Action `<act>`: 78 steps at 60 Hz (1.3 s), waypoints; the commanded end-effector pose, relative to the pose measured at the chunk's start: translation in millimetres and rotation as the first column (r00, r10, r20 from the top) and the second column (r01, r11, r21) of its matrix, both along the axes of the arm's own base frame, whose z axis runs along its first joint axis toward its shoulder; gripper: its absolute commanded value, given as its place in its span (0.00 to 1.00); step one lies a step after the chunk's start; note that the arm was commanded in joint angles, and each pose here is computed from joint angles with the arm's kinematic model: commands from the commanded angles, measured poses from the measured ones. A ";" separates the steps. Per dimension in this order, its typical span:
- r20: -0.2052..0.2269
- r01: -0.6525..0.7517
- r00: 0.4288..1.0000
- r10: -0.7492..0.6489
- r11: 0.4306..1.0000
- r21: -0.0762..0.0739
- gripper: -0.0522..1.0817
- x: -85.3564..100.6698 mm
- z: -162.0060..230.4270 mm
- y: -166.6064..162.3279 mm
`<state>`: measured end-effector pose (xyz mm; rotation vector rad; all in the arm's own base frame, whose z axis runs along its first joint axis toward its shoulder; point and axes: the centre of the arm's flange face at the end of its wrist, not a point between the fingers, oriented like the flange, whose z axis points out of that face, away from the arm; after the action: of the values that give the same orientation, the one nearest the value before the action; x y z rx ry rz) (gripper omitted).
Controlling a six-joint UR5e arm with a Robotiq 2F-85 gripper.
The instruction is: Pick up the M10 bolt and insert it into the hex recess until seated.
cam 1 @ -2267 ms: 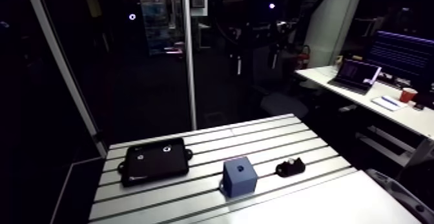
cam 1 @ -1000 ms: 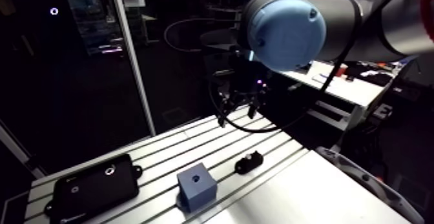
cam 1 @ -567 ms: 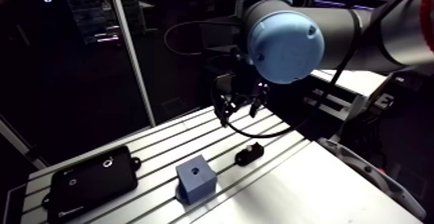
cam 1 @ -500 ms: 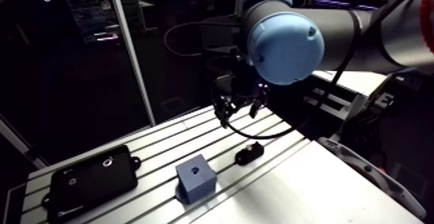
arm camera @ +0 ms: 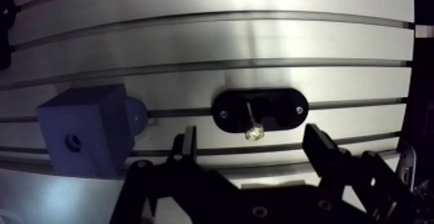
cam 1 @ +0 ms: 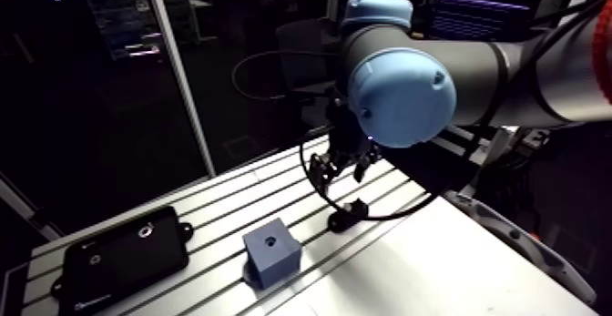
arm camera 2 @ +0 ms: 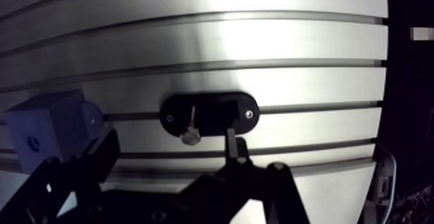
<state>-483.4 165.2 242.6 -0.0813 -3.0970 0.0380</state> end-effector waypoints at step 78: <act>0.004 -0.020 1.000 0.020 1.000 0.004 0.47 9.1 -34.0 4.7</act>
<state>-472.9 168.7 210.1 -0.0533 -3.1132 0.0483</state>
